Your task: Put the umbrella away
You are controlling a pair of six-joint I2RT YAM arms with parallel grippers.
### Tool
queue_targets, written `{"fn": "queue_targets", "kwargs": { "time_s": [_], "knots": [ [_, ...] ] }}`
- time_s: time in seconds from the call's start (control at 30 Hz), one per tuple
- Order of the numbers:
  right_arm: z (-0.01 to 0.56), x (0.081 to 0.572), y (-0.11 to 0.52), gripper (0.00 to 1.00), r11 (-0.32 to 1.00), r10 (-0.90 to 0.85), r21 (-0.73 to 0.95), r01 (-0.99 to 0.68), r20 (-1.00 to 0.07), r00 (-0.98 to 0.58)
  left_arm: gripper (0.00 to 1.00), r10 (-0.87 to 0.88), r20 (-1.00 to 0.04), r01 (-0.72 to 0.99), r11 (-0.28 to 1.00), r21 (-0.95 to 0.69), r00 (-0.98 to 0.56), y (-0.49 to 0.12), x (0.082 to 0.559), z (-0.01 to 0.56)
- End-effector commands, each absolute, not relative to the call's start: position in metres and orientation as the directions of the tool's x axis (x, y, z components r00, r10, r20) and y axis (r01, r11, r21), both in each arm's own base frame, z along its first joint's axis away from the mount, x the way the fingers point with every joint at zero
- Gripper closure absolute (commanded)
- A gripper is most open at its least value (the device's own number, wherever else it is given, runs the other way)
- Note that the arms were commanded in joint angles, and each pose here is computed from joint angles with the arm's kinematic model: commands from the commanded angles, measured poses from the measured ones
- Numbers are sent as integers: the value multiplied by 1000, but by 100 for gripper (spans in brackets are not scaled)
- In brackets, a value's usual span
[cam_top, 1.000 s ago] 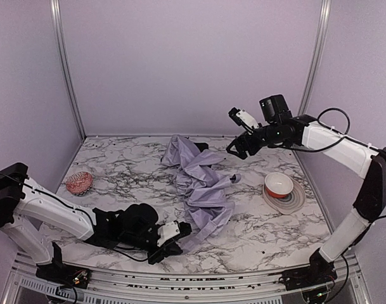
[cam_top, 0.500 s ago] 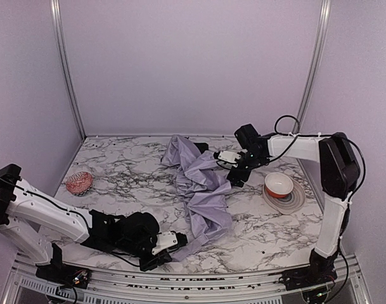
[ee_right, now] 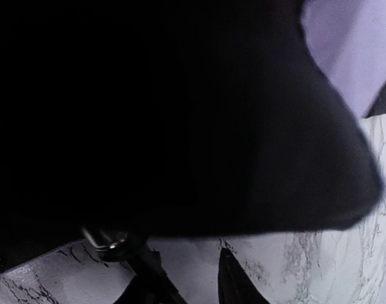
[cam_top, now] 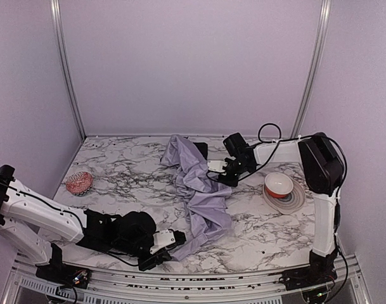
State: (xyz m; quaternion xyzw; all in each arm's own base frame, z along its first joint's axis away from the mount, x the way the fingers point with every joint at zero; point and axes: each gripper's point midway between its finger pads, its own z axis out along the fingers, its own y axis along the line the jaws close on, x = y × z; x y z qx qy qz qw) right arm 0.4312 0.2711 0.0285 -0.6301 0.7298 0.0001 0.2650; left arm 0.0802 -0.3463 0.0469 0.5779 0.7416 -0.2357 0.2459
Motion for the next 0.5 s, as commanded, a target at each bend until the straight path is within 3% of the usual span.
{"fn": "queue_targets", "kwargs": {
  "time_s": [0.0, 0.13, 0.27, 0.47],
  "knots": [
    [19, 422, 275, 85, 159, -918, -320, -934, -395, -22, 100, 745, -633, 972, 229, -56, -211, -341, 78, 46],
    [65, 418, 281, 100, 156, -854, -309, -938, -520, 29, 100, 726, -663, 970, 241, -5, -184, -336, 85, 52],
    [124, 411, 280, 100, 162, -744, -281, -946, -664, 69, 100, 674, -728, 953, 284, 103, -123, -332, 104, 70],
    [181, 388, 264, 100, 163, -669, -278, -947, -737, 101, 100, 624, -778, 915, 352, 199, -71, -319, 125, 99]
  ]
}}
